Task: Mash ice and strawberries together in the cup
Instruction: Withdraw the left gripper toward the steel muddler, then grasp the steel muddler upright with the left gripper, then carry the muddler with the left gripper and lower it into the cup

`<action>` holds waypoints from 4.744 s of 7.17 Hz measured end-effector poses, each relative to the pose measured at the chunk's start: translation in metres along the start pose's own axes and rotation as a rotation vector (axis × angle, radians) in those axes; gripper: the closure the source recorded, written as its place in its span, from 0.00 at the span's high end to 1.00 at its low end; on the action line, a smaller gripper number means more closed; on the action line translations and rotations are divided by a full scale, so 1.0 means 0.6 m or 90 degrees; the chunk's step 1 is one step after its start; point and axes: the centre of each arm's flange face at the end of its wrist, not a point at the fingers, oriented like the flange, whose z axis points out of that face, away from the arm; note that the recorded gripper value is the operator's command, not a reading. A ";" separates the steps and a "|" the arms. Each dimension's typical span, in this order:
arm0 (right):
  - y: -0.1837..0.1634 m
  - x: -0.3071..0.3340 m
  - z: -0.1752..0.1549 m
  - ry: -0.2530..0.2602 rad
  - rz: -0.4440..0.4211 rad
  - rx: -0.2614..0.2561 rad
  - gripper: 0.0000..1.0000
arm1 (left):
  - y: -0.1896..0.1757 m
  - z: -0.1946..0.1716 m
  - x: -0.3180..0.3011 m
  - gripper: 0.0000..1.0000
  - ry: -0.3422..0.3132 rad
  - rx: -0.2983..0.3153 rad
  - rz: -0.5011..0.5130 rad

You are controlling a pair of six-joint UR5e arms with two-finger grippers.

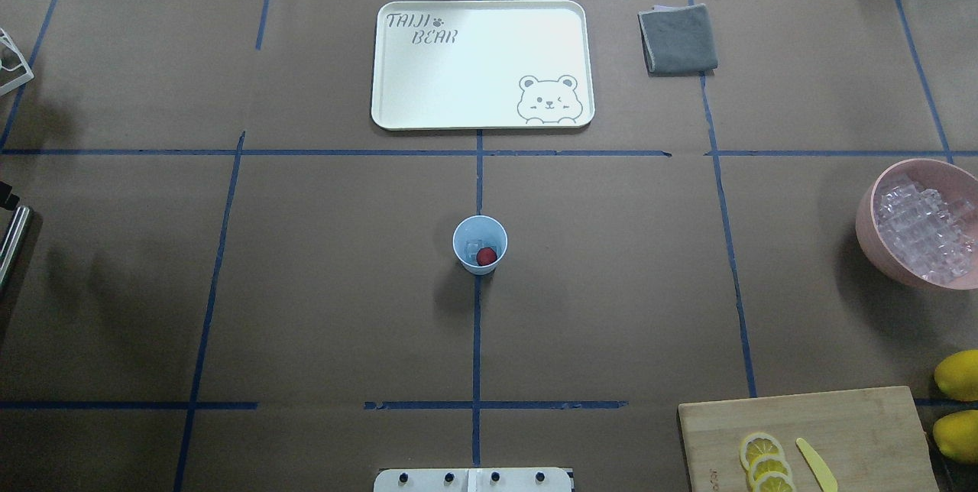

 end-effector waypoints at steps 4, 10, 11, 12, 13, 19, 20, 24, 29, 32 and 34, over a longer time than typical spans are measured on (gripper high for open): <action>0.000 0.000 0.000 0.000 0.000 0.001 1.00 | 0.000 0.021 -0.010 0.81 0.010 -0.013 -0.069; 0.000 0.002 0.002 0.000 0.001 -0.001 1.00 | 0.015 0.067 0.002 0.81 0.048 -0.022 -0.036; 0.000 0.002 0.002 0.000 0.001 0.000 1.00 | 0.017 0.072 0.006 0.81 0.048 -0.026 -0.033; -0.001 0.002 0.002 0.000 0.001 0.000 1.00 | 0.018 0.076 0.009 0.81 0.048 -0.029 -0.031; -0.001 0.002 0.002 0.000 0.001 -0.001 1.00 | 0.019 0.079 0.011 0.79 0.048 -0.031 -0.029; -0.002 0.001 0.001 0.000 0.001 0.000 1.00 | 0.021 0.084 0.015 0.01 0.047 -0.036 -0.024; -0.002 0.000 0.000 0.000 0.000 0.000 1.00 | 0.021 0.082 0.017 0.00 0.048 -0.034 -0.022; -0.003 -0.001 -0.009 0.000 0.000 0.008 1.00 | 0.008 -0.024 0.140 0.00 0.149 -0.004 0.047; -0.003 0.000 -0.022 0.001 0.002 0.020 1.00 | 0.000 -0.249 0.587 0.00 0.306 0.115 0.330; -0.003 -0.001 -0.025 0.001 0.002 0.022 1.00 | 0.007 -0.314 0.829 0.00 0.361 0.283 0.471; -0.001 0.002 -0.029 0.002 0.004 0.025 1.00 | 0.029 -0.281 0.904 0.00 0.393 0.475 0.496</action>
